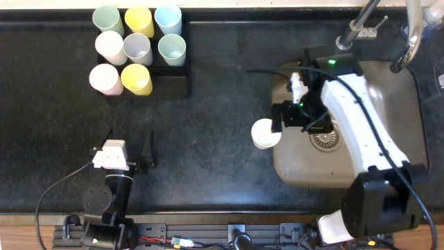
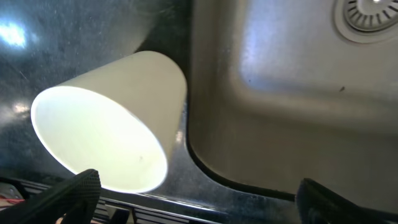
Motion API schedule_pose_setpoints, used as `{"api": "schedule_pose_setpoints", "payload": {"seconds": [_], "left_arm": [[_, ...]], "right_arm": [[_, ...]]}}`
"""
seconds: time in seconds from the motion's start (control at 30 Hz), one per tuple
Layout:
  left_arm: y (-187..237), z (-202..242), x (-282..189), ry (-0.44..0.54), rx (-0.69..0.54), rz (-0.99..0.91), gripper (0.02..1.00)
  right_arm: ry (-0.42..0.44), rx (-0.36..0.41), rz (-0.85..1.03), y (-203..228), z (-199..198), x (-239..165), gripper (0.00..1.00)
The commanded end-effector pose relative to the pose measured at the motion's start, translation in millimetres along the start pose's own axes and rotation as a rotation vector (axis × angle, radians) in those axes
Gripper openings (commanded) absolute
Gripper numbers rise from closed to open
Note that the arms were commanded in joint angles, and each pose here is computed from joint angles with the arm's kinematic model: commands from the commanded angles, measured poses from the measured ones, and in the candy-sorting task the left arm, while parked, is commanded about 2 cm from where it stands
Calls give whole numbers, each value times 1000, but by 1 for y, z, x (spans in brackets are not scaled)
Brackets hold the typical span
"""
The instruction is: Store Cups
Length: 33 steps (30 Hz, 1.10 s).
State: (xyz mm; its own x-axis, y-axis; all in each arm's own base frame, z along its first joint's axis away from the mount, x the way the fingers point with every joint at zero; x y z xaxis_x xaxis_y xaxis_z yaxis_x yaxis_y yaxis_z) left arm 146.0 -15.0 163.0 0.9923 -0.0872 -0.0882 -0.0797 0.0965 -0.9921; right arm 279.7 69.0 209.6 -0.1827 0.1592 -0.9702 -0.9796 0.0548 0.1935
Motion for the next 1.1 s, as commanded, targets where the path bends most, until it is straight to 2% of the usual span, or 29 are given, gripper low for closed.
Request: {"api": "schedule_pose_setpoints", "payload": {"seconds": [0.03, 0.13, 0.17, 0.23, 0.27, 0.37, 0.53, 0.67, 0.77, 1.1], "left_arm": [[0, 0, -1, 3, 18, -6, 1000], [0, 0, -1, 3, 18, -6, 1000], [0, 0, -1, 3, 18, -6, 1000], [-1, 0, -1, 2, 18, -6, 1000], [0, 0, -1, 3, 18, -6, 1000], [0, 0, -1, 3, 18, -6, 1000], [0, 0, -1, 3, 18, -6, 1000], [0, 0, -1, 3, 18, -6, 1000], [0, 0, -1, 3, 18, -6, 1000], [0, 0, -1, 3, 18, -6, 1000]], "right_arm": [[31, -32, -6, -6, 12, 5, 967], [53, -45, 0, -10, 15, 12, 915], [56, -46, 0, -12, 15, 14, 849], [64, -43, -9, -15, 16, 16, 617], [65, -42, -13, -16, 16, 17, 540], [61, -53, -27, -18, 19, 18, 375], [55, -77, -56, -20, 26, 19, 42], [46, -102, -77, -18, 34, 17, 42], [10, -149, -136, -13, 48, 0, 45], [-173, -374, -567, 2, 142, -129, 42]]}}
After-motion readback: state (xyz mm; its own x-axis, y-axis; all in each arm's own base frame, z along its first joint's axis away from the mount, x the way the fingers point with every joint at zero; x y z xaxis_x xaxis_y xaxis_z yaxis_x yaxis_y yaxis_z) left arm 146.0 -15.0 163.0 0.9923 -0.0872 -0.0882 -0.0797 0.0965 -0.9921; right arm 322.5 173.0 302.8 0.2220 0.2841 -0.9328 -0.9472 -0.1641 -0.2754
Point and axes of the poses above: each gripper's point midway between its finger pads, its own x axis out along the fingers, its own z axis along the line the jaws close on, y = z × x, the point moved 10 cm from there along -x, back along the fingers, and after that the axes turned 9 degrees about x, right-handed, at the moved point
